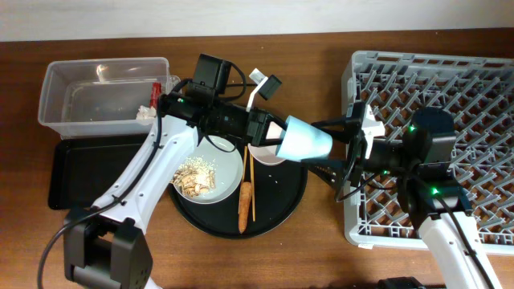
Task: Sort waste into correct bins and load items into the dishwasher rack
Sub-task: 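Hand the blue cup from the left gripper to the right gripper, then place the blue cup into the dish rack with the right gripper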
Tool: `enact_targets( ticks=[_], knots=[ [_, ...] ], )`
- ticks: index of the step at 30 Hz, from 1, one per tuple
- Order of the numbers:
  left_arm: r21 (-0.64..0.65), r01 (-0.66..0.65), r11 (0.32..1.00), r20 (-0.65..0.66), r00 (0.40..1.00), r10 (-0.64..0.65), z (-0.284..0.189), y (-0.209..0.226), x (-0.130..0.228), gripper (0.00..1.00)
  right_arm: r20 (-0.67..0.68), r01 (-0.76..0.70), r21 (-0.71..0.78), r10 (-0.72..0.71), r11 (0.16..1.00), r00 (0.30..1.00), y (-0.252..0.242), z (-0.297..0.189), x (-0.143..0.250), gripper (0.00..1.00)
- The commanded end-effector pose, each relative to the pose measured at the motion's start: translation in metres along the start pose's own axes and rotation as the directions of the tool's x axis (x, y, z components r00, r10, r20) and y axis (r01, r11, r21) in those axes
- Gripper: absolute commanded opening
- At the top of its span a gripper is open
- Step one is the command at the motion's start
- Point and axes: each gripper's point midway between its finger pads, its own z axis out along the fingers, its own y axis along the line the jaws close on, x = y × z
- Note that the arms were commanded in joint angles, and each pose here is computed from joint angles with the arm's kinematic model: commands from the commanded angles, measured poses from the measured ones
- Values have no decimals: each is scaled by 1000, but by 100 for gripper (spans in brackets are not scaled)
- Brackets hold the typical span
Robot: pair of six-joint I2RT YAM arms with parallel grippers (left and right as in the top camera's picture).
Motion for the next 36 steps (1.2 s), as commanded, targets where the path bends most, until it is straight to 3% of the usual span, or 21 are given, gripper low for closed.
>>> enact_targets(
  ticks=[1, 5, 7, 14, 16, 17, 19, 22, 23, 25, 27, 29, 30, 33, 36],
  knots=[
    [49, 12, 999, -4, 1000, -12, 1, -6, -1, 0, 39, 77, -83, -74, 994, 996, 15, 0, -14, 86],
    [49, 11, 999, -4, 1000, -11, 1, -6, -2, 0, 51, 101, -99, -96, 990, 994, 18, 0, -18, 82],
    [49, 12, 999, -4, 1000, -12, 1, -6, -1, 0, 51, 101, -99, -96, 990, 994, 18, 0, -18, 66],
    [49, -9, 999, 1, 1000, 9, 1, -6, -4, 3, 36, 62, -102, -59, 993, 998, 18, 0, -13, 63],
    [26, -11, 1000, 6, 1000, 10, -1, -2, -5, 27, 23, 29, -104, -26, 994, 999, 18, 0, -9, 63],
    [-64, -8, 998, 15, 1000, 9, -3, 14, -6, 44, 5, -20, -75, 21, 997, 1000, 13, 0, -4, 60],
    [-256, 11, 967, 25, 1000, -5, -9, 47, -6, 54, -27, -82, -4, 81, 997, 996, 2, 1, 6, 58],
    [-652, 136, 746, 61, 990, -127, -59, 118, 14, 67, -84, -154, 183, 172, 971, 982, -26, -3, 28, 56],
    [-757, 181, 628, 81, 979, -185, -87, 136, 28, 70, -105, -172, 258, 204, 951, 973, -36, -7, 37, 56],
    [-864, 234, 446, 122, 956, -266, -132, 152, 51, 75, -155, -220, 394, 300, 893, 941, -52, -18, 62, 56],
    [-923, 281, 263, 185, 924, -336, -183, 156, 75, 77, -141, -310, 540, 447, 783, 883, -69, -44, 83, 54],
    [-939, 302, 164, 227, 904, -363, -212, 153, 88, 77, -97, -351, 652, 532, 673, 841, -82, -79, 88, 54],
    [-942, 304, 143, 236, 901, -364, -218, 153, 90, 77, -78, -355, 694, 556, 626, 828, -87, -93, 88, 54],
    [-942, 314, 119, 252, 896, -365, -227, 154, 92, 78, 28, -320, 887, 653, 333, 757, -97, -174, 87, 54],
    [-942, 314, 119, 252, 896, -366, -227, 154, 92, 78, 222, -281, 959, 709, -35, 669, -90, -254, 102, 55]
  ],
)
